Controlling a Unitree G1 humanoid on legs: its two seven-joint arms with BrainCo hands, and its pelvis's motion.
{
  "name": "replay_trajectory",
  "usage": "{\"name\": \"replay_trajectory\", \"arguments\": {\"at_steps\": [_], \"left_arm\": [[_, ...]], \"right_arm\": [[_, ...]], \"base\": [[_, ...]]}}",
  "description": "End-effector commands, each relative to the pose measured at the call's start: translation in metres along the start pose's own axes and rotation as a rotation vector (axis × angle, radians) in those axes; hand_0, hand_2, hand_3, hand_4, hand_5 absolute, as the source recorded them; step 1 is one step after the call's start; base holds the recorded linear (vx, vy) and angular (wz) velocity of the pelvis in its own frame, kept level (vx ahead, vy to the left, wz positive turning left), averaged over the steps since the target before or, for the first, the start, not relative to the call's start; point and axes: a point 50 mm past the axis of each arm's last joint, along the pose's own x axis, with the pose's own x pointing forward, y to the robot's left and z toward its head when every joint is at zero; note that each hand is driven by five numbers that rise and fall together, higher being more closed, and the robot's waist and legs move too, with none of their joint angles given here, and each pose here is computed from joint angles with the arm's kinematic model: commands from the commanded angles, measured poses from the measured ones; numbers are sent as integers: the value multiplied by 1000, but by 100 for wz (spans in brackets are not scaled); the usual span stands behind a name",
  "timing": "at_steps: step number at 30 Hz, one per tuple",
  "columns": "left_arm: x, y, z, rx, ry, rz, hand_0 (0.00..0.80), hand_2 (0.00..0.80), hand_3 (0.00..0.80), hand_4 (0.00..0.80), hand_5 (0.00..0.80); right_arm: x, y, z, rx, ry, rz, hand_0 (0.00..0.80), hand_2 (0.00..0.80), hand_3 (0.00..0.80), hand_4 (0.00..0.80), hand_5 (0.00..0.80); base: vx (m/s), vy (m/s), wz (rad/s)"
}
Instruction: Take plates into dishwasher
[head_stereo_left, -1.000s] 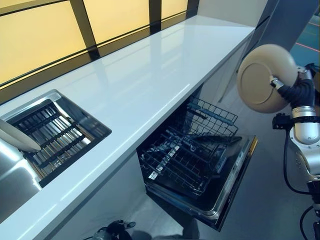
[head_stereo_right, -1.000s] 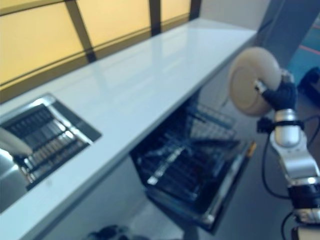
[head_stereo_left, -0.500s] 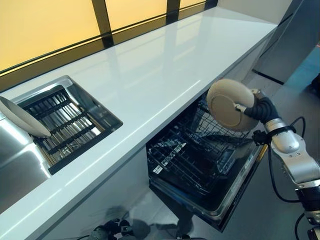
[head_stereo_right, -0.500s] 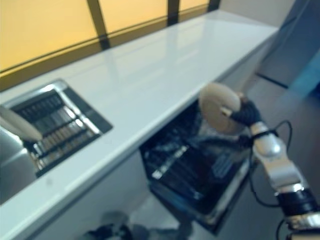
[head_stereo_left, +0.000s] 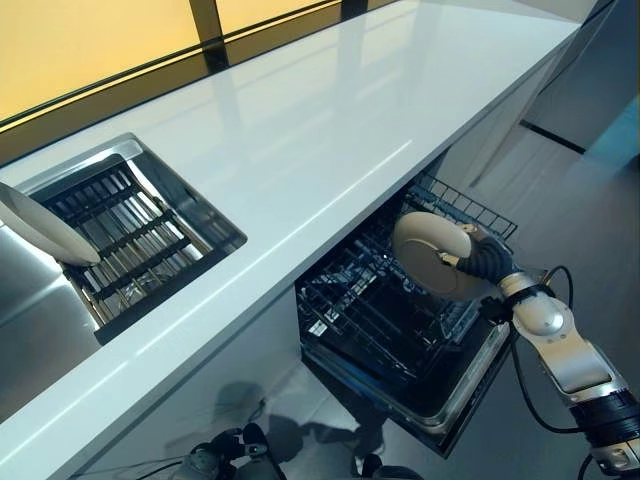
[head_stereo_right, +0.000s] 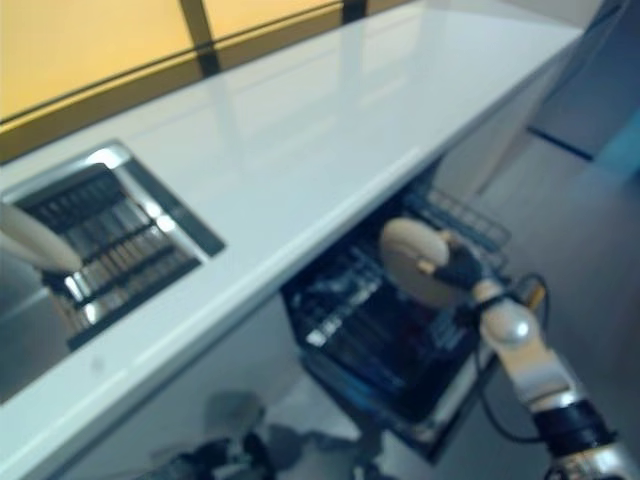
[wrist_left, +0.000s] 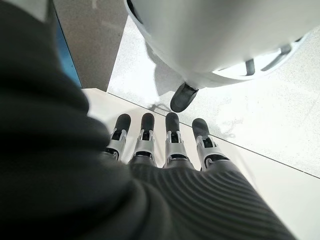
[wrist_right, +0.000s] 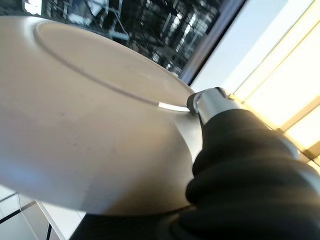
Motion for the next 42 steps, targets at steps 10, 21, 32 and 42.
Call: {"name": "replay_trajectory", "arguments": {"at_steps": [10,21,32,42], "left_arm": [[1,13,18,48,-49,44,0,0,0,0,0],[2,3,20,104,-43,11,0,0,0,0,0],[3,-5,26,207,-50,-46,0,0,0,0,0],[4,-3,47,296,-98,-73,0,0,0,0,0]], "right_arm": [[-3,29,-10,47,3,-58,800,800,800,800,800],[8,57,-24,-24,59,-115,800,800,800,800,800],[41,72,-18,-43,95,-156,800,800,800,800,800],[62,55,-25,-161,183,-233,800,800,800,800,800]], "base": [[-1,0,0],[1,-2,4],[3,-1,1],[-20,-1,8]]}}
